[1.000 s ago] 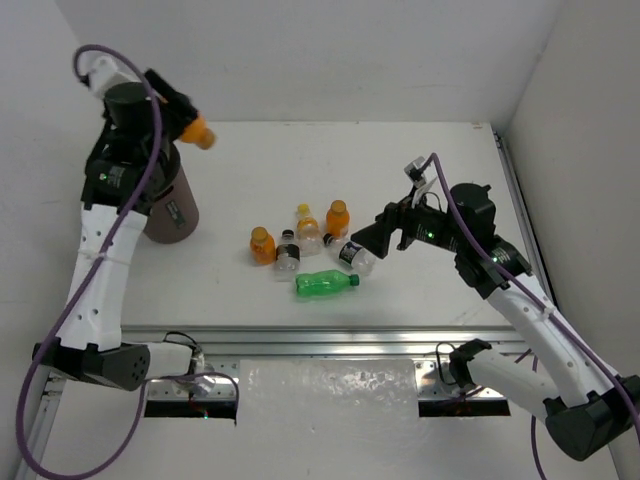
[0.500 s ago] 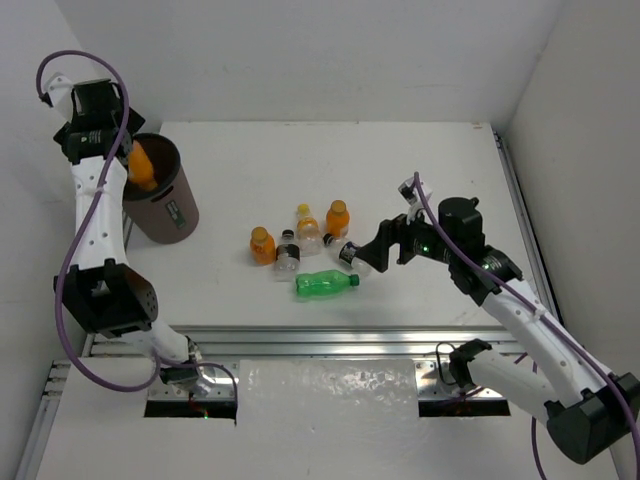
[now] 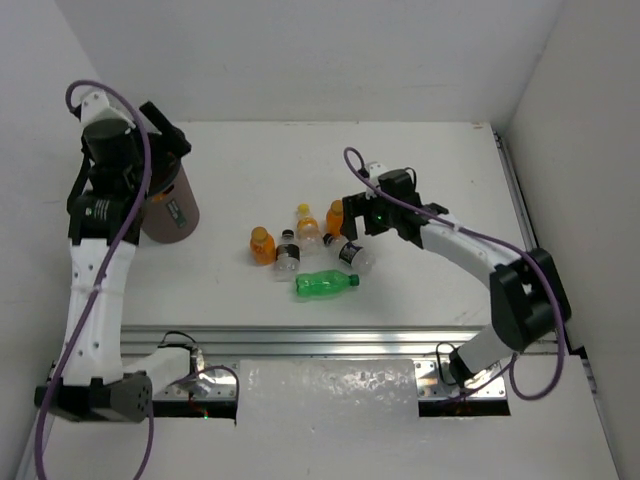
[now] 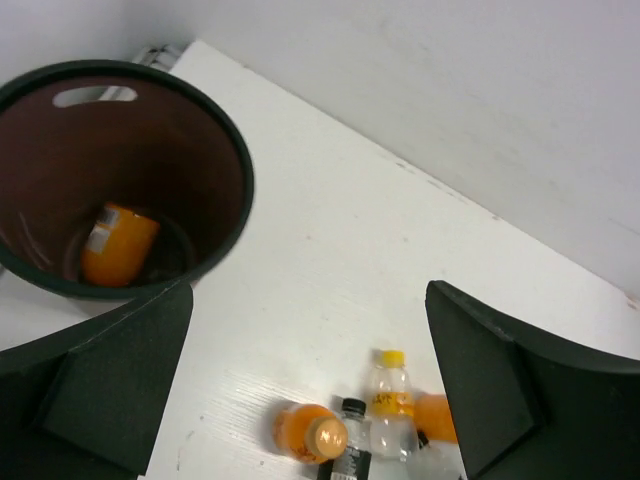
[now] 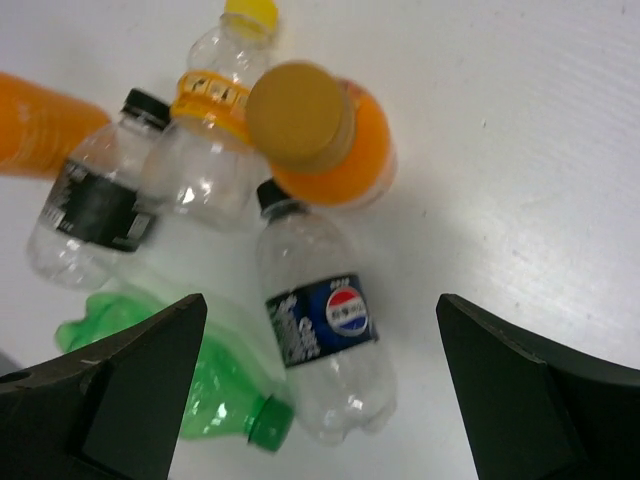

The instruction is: Put the plastic bottles in the bin

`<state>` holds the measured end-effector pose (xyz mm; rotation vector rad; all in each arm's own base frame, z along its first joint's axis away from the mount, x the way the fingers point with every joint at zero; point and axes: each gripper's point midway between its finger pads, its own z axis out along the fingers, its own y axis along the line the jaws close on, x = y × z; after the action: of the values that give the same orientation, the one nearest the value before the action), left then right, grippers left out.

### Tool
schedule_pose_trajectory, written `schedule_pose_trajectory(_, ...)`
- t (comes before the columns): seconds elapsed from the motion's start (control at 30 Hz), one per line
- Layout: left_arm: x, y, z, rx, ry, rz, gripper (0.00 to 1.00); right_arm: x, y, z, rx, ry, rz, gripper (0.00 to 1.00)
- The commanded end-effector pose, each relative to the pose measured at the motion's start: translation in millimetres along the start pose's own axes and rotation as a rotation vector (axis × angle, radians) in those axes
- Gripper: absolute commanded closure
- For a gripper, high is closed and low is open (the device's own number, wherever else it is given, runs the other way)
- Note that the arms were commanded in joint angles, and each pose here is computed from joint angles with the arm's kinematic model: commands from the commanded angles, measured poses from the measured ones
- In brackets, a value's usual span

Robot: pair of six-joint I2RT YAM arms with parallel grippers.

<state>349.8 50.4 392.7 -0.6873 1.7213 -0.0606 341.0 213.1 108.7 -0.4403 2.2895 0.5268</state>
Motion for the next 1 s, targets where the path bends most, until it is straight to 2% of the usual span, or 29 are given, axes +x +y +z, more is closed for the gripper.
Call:
schedule_pose_trajectory(0.0, 25.2, -4.7, -22.1, 0.106, 0.024, 0.038, 0.0, -55.6, -1.2, 20.5, 0.04, -0.123, -0.073, 0.03)
schedule_pose_trajectory(0.1, 54.8, 7.8, -24.1, 0.123, 0.044, 0.066, 0.0, -62.3, 1.5, 39.1, 0.033, -0.116, -0.091, 0.03)
schedule_pose_trajectory(0.13, 73.3, 22.6, -16.8, 0.078, 0.063, 0.088, 0.0, -67.8, 2.5, 47.9, 0.026, -0.112, -0.091, 0.03)
schedule_pose_trajectory(0.27, 92.9, 53.1, -12.7, -0.033, 0.058, 0.106, 0.0, -70.3, 1.7, 73.5, 0.04, -0.074, -0.115, 0.04)
schedule_pose_trajectory(0.33, 90.1, 53.9, -17.0, -0.027, 0.038, 0.106, 0.0, -69.9, 0.4, 82.4, 0.047, -0.053, -0.124, 0.12)
schedule_pose_trajectory(0.4, 89.3, 54.7, -19.3, -0.025, 0.031, 0.107, 0.0, -68.4, -1.3, 91.0, 0.07, -0.024, -0.147, 0.25)
schedule_pose_trajectory(0.43, 90.2, 54.4, -19.4, -0.022, 0.032, 0.109, 0.0, -68.1, -3.8, 91.8, 0.094, -0.019, -0.15, 0.36)
schedule_pose_trajectory(0.47, 93.2, 54.3, -17.6, -0.018, 0.039, 0.112, 0.0, -67.0, -4.1, 92.0, 0.107, -0.017, -0.159, 0.41)
schedule_pose_trajectory(0.67, 101.8, 39.1, -14.5, 0.063, 0.081, 0.115, 0.0, -71.5, 3.3, 74.9, 0.093, -0.059, -0.157, 0.75)
schedule_pose_trajectory(0.8, 101.5, 23.1, -16.7, 0.144, 0.093, 0.103, 0.0, -95.5, 1.0, 50.9, 0.14, -0.129, -0.154, 0.82)
schedule_pose_trajectory(0.97, 114.8, -44.9, -31.8, 0.457, 0.182, 0.092, 0.0, -136.5, 6.0, -8.9, 0.161, -0.235, -0.133, 0.82)
